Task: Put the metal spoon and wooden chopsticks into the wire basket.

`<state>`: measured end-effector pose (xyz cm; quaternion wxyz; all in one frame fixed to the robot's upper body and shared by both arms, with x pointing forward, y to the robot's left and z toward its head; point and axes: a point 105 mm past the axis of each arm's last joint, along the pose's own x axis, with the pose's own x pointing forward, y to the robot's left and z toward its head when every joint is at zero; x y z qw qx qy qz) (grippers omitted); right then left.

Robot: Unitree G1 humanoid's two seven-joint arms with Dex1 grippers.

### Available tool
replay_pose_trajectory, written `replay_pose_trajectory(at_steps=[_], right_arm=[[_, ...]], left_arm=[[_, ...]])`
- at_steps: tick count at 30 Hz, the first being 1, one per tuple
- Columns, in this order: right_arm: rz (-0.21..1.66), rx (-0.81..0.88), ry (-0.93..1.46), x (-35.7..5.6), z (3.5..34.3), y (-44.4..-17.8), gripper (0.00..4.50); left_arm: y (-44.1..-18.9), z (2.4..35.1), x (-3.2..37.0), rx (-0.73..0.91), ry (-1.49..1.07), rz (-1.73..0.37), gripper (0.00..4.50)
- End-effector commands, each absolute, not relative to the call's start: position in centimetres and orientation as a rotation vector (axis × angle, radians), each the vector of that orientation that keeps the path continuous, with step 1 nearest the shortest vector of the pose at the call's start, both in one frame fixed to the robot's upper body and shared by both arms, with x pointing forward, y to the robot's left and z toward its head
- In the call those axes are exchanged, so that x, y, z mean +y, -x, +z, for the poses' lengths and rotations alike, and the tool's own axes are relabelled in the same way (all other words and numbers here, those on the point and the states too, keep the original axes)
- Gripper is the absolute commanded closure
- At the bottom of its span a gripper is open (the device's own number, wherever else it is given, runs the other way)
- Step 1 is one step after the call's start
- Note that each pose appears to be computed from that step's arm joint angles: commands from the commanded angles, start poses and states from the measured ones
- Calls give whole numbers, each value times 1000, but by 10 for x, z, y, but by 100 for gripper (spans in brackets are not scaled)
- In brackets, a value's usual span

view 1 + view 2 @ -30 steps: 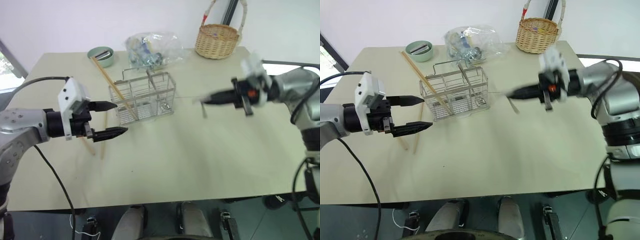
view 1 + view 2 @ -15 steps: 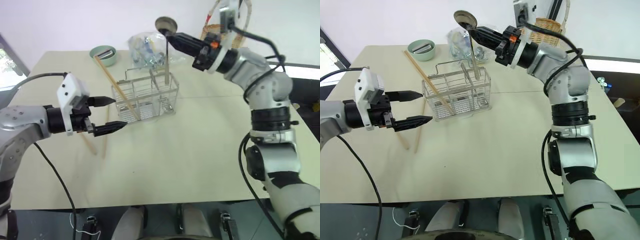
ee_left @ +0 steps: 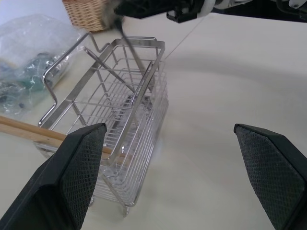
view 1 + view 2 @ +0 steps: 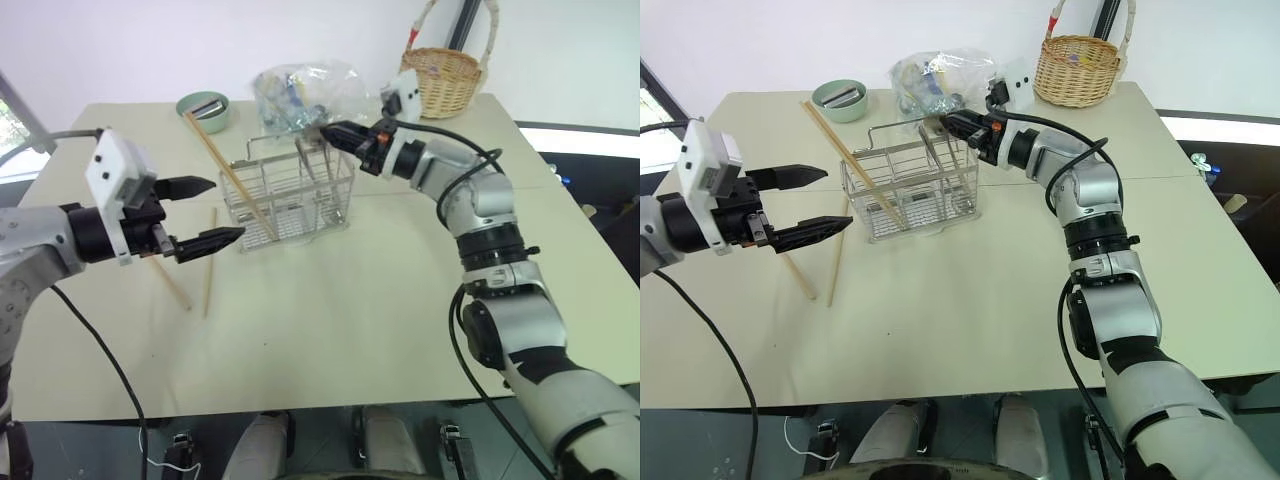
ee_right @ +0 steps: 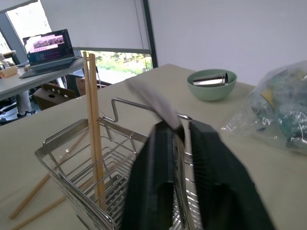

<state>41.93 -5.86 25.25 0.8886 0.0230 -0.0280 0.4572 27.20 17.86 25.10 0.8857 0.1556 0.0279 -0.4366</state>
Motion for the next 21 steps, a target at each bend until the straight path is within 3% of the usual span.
replay_pose_trajectory(at_steps=[1,2,8,12,16,21], right_arm=[[925,-133,-11,-62,273,-417,170],[921,-135,-10,-64,275,-416,120],[1035,-225,54,-83,308,-389,120],[1236,-310,154,-112,342,-334,120],[1331,-197,262,-134,318,-297,120],[1365,9,315,-142,255,-261,120]], left_arm=[[-270,261,182,19,-344,-877,0],[-271,261,183,17,-342,-872,0],[-275,275,194,-39,-281,-802,0],[-284,306,226,-157,-138,-604,0],[-291,320,259,-203,12,-396,0],[-311,292,313,-43,-6,46,0]])
